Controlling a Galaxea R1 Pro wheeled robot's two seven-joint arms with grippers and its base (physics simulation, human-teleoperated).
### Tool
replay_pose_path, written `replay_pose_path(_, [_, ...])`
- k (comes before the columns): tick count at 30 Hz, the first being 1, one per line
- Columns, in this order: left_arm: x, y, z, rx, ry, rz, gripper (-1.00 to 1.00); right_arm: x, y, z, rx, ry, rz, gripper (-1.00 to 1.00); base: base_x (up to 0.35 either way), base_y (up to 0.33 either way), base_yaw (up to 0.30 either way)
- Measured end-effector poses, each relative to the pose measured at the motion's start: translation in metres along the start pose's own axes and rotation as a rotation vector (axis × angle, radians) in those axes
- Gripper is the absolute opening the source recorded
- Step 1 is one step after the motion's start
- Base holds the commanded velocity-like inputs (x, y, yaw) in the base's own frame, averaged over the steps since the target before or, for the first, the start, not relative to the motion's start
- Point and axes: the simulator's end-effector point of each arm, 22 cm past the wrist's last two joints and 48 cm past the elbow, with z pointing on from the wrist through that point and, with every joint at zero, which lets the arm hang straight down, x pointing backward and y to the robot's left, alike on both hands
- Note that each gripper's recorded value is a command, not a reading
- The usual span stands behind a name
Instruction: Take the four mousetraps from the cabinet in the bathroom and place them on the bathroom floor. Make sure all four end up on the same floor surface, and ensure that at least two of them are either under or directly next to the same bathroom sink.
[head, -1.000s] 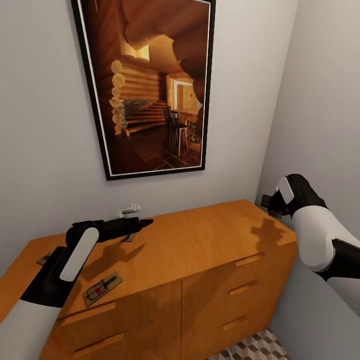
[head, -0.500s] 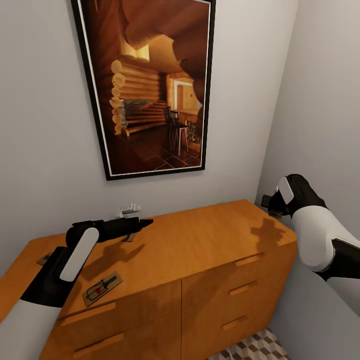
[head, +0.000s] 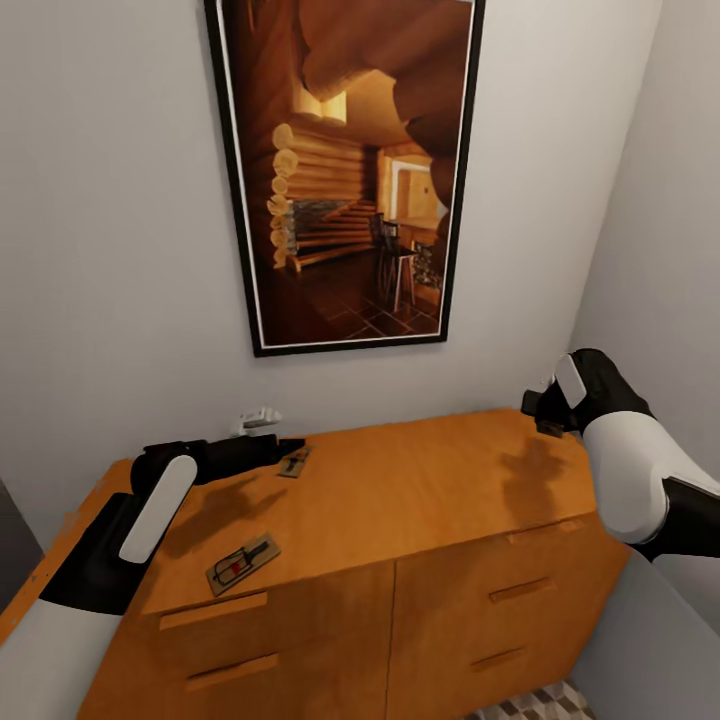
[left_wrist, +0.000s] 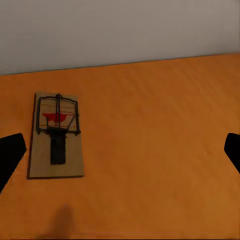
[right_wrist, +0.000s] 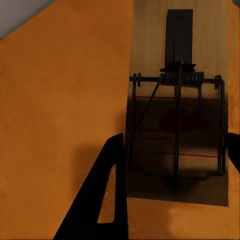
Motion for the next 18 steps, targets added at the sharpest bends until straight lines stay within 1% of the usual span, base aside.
replay_pose_path(4, [0.000, 0.003, -0.001, -0.007, 0.000, 0.003, 1.00, 0.000, 0.001, 0.000, -0.001, 0.001, -0.001, -1.00, 0.000, 0.000, 0.241])
replay_pose_path(8, [-0.001, 0.009, -0.003, -0.020, 0.001, 0.010, 1.00, 0.001, 0.003, 0.000, -0.003, 0.001, -0.002, -1.00, 0.000, 0.000, 0.083])
replay_pose_path(12, [0.000, 0.013, -0.003, -0.040, 0.004, 0.024, 1.00, 0.001, 0.003, 0.000, -0.003, 0.001, -0.002, -1.00, 0.000, 0.000, 0.026])
replay_pose_path(16, [0.003, 0.029, -0.002, -0.115, 0.011, 0.053, 1.00, 0.001, 0.003, 0.000, -0.002, 0.001, -0.004, -1.00, 0.000, 0.000, 0.009])
replay_pose_path(17, [0.007, 0.038, 0.000, -0.157, 0.021, 0.066, 1.00, 0.001, 0.002, 0.000, 0.000, 0.001, -0.005, -1.00, 0.000, 0.000, 0.004])
replay_pose_path(18, [0.009, 0.042, 0.002, -0.176, 0.028, 0.072, 1.00, 0.001, 0.003, 0.000, 0.001, 0.001, -0.007, -1.00, 0.000, 0.000, 0.003])
